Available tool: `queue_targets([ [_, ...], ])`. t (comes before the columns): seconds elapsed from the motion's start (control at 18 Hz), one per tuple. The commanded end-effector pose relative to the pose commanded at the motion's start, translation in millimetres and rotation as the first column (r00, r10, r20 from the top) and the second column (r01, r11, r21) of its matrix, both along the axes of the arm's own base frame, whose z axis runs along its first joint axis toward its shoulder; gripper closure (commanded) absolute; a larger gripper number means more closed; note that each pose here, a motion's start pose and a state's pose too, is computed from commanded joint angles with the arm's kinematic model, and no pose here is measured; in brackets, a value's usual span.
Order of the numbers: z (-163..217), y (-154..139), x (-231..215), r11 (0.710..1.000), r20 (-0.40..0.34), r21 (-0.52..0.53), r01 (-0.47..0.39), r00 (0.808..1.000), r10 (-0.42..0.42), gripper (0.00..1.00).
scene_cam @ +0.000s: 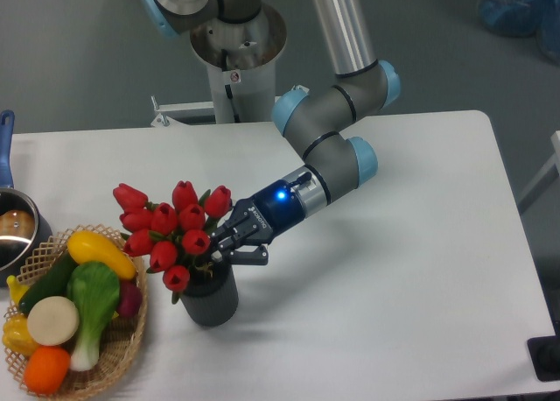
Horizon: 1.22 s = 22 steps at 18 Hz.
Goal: Insert the flowers into the vase
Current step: 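Hold the bouquet steady inside the vase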
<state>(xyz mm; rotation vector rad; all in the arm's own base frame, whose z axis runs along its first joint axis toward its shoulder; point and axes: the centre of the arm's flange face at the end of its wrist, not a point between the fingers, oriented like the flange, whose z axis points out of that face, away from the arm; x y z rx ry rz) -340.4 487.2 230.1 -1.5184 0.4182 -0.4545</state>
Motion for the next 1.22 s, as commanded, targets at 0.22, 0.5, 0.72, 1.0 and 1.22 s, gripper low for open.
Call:
queue_targets([
  [0.22, -1.0, 0.1, -0.1, 1.0, -0.001, -0.001, 0.0, 1.0, 0.0, 0.83],
  [0.5, -1.8, 0.1, -0.2, 1.0, 0.001, -0.002, 0.0, 1.0, 0.0, 0.82],
  [0.72, -1.8, 0.1, -0.2, 1.0, 0.001, -0.002, 0.0, 1.0, 0.0, 0.82],
  [1.0, -2.3, 0.4, -0.6, 1.0, 0.0, -0.003, 0.0, 1.0, 0.0, 0.82],
  [1.22, -3.1, -0.6, -2.2, 1.0, 0.001, -0.004, -0.003, 1.0, 0.003, 0.82],
])
